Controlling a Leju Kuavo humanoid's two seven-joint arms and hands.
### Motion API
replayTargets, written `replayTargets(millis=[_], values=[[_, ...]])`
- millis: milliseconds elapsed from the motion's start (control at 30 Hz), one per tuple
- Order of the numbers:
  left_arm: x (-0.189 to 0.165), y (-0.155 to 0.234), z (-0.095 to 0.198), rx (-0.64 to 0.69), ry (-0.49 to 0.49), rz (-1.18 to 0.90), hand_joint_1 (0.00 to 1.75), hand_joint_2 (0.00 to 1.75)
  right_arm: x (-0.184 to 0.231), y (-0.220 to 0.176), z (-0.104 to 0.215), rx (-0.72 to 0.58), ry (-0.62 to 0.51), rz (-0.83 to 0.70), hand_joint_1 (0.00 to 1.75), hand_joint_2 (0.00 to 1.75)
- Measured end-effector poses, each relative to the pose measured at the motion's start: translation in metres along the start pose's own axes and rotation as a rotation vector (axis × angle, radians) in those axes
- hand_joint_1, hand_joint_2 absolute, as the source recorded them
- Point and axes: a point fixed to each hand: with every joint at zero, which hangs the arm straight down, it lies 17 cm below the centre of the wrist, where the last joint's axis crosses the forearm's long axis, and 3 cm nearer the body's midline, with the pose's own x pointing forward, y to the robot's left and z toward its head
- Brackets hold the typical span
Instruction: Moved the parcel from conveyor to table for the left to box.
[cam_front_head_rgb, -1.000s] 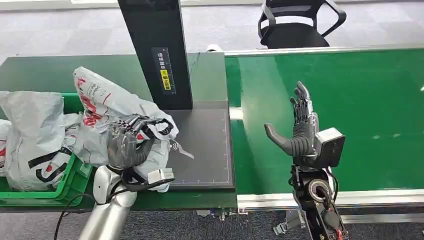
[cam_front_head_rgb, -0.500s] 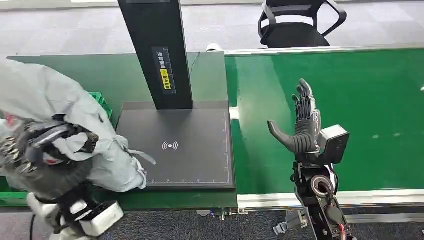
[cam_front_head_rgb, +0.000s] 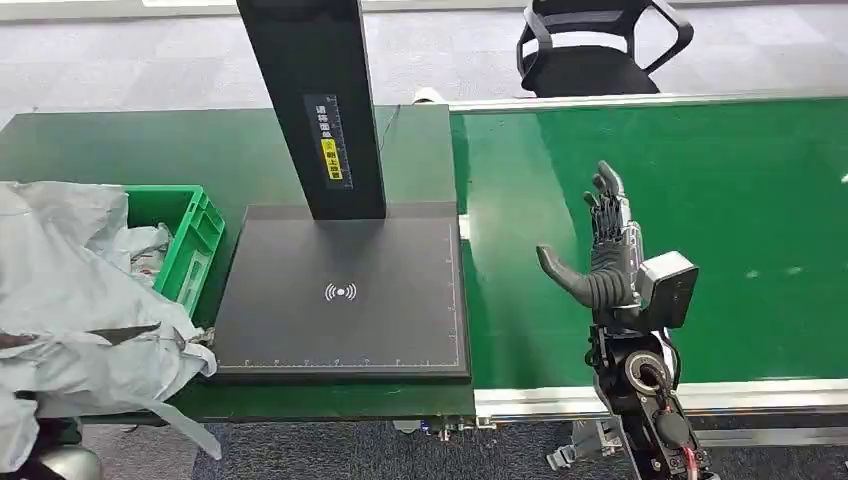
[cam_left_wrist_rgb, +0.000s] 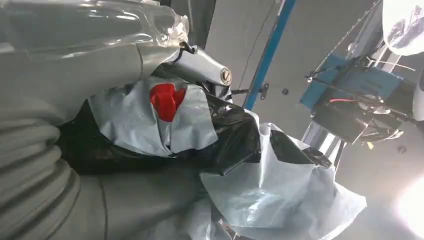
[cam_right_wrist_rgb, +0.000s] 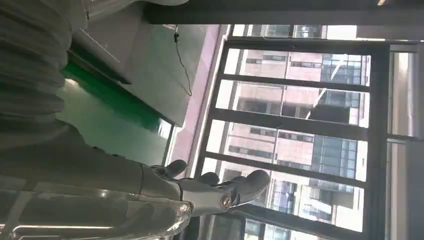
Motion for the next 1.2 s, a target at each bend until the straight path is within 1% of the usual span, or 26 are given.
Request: replayTargets(millis=[400,533,600,667,767,867,933,967,1000,1067,1100,1200], values=[[-0.001,0.005,-0.002,0.007,-0.01,-0.012,1.75,1.75,-0.001,0.0,0.002,0.001,0.004,0.003,0.0,1.75],[-0.001,0.011,-0.007,0.017,-0.033,-0.047,1.75,1.75,-0.002,0.0,0.01,-0.007,0.01,0.009,0.0,1.75],[-0.007,0.014,-0.008,0.027,-0.021,-0.058,1.75,1.75,-0.003,-0.001,0.017,-0.008,0.014,0.025,0.0,1.75],[-0.018,0.008,-0.005,0.012,-0.009,-0.092,1.75,1.75,-0.005,-0.002,0.025,-0.016,0.021,0.038,0.0,1.75],[-0.054,-0.017,0.007,-0.056,0.01,-0.186,1.75,1.75,-0.002,-0.002,0.034,-0.027,0.019,0.046,0.0,1.75],[-0.101,-0.045,0.027,-0.149,0.072,-0.277,1.75,1.75,-0.001,-0.004,0.042,-0.037,0.024,0.053,0.0,1.75],[-0.17,-0.103,0.058,-0.353,0.154,-0.382,1.75,1.75,-0.002,-0.005,0.044,-0.034,0.04,0.062,0.0,1.75],[-0.213,-0.121,0.08,-0.464,0.222,-0.492,1.75,1.75,0.0,-0.002,0.043,-0.025,0.038,0.063,0.0,1.75],[-0.254,-0.123,0.094,-0.509,0.315,-0.584,1.75,1.75,0.001,0.0,0.043,-0.019,0.037,0.061,0.0,1.75],[-0.323,-0.119,0.129,-0.552,0.566,-0.669,1.75,1.75,0.0,0.001,0.043,-0.015,0.045,0.063,0.0,1.75],[-0.343,-0.117,0.142,-0.578,0.627,-0.698,1.75,1.75,0.0,0.001,0.042,-0.013,0.046,0.063,0.0,1.75],[-0.368,-0.126,0.174,-0.696,0.64,-0.719,1.75,1.75,0.0,0.003,0.041,-0.008,0.049,0.061,0.0,1.75]])
